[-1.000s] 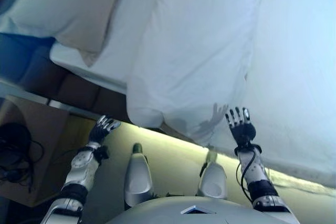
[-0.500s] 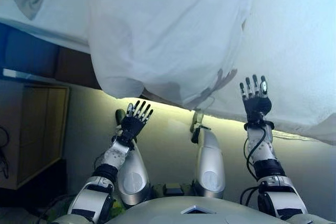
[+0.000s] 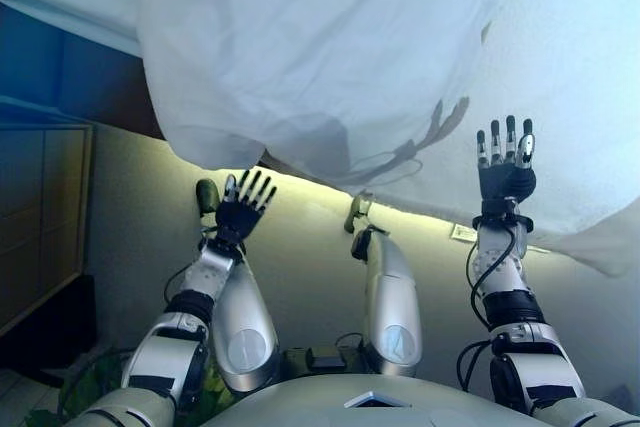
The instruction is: Make the bed neatly
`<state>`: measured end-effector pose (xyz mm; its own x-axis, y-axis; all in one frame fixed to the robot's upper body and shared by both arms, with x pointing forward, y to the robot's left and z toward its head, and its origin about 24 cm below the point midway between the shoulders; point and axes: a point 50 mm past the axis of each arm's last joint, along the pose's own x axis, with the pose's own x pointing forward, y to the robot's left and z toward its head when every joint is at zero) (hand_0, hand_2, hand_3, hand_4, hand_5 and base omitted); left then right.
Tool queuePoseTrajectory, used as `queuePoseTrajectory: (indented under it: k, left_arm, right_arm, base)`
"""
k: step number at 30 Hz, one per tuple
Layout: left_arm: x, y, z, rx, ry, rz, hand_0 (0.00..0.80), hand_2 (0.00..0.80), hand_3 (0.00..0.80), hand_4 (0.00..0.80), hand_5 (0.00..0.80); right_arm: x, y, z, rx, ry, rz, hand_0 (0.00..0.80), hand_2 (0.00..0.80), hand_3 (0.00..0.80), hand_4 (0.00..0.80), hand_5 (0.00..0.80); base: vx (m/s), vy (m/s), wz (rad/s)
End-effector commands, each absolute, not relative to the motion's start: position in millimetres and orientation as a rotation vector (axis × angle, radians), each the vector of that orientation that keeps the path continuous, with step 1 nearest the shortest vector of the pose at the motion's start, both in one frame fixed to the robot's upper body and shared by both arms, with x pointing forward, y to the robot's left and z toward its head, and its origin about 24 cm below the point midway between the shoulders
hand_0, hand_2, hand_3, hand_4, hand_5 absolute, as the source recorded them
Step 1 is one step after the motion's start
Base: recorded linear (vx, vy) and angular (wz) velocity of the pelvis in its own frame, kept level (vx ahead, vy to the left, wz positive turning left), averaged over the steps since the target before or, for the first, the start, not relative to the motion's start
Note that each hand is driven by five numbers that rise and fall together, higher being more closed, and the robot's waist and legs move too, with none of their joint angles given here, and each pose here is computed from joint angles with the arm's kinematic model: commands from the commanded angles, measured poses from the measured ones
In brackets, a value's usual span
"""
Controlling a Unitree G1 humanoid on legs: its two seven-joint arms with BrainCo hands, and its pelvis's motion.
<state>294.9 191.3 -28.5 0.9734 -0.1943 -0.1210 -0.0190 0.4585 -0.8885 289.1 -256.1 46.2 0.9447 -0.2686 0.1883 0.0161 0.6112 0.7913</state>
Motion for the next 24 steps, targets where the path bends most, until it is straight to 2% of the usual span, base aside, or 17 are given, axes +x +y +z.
queuePoseTrajectory:
  k: [1, 9, 20, 24]
  left_arm:
    - [301, 197, -20, -1.103, 0.141, -0.099, 0.0, 0.0, 0.0, 0.0, 0.0]
    - [306, 197, -15, -1.162, 0.077, -0.104, 0.0, 0.0, 0.0, 0.0, 0.0]
    - [287, 195, -34, -1.151, 0.113, -0.104, 0.0, 0.0, 0.0, 0.0, 0.0]
    - [299, 202, -17, -1.176, 0.039, -0.108, 0.0, 0.0, 0.0, 0.0, 0.0]
  right_arm:
    - [282, -286, 89, 0.832, -0.538, -0.166, 0.0, 0.0, 0.0, 0.0, 0.0]
    - [287, -284, 129, 0.787, -0.653, -0.133, 0.0, 0.0, 0.0, 0.0, 0.0]
    - [276, -294, 115, 0.826, -0.678, -0.157, 0.0, 0.0, 0.0, 0.0, 0.0]
    - [278, -299, 117, 0.824, -0.689, -0.169, 0.0, 0.0, 0.0, 0.0, 0.0]
  base:
    - [0.0, 0.079, -0.13]
    - [-0.01, 0.042, -0.14]
    - [0.013, -0.034, 0.04]
    - [0.0, 0.004, 0.08]
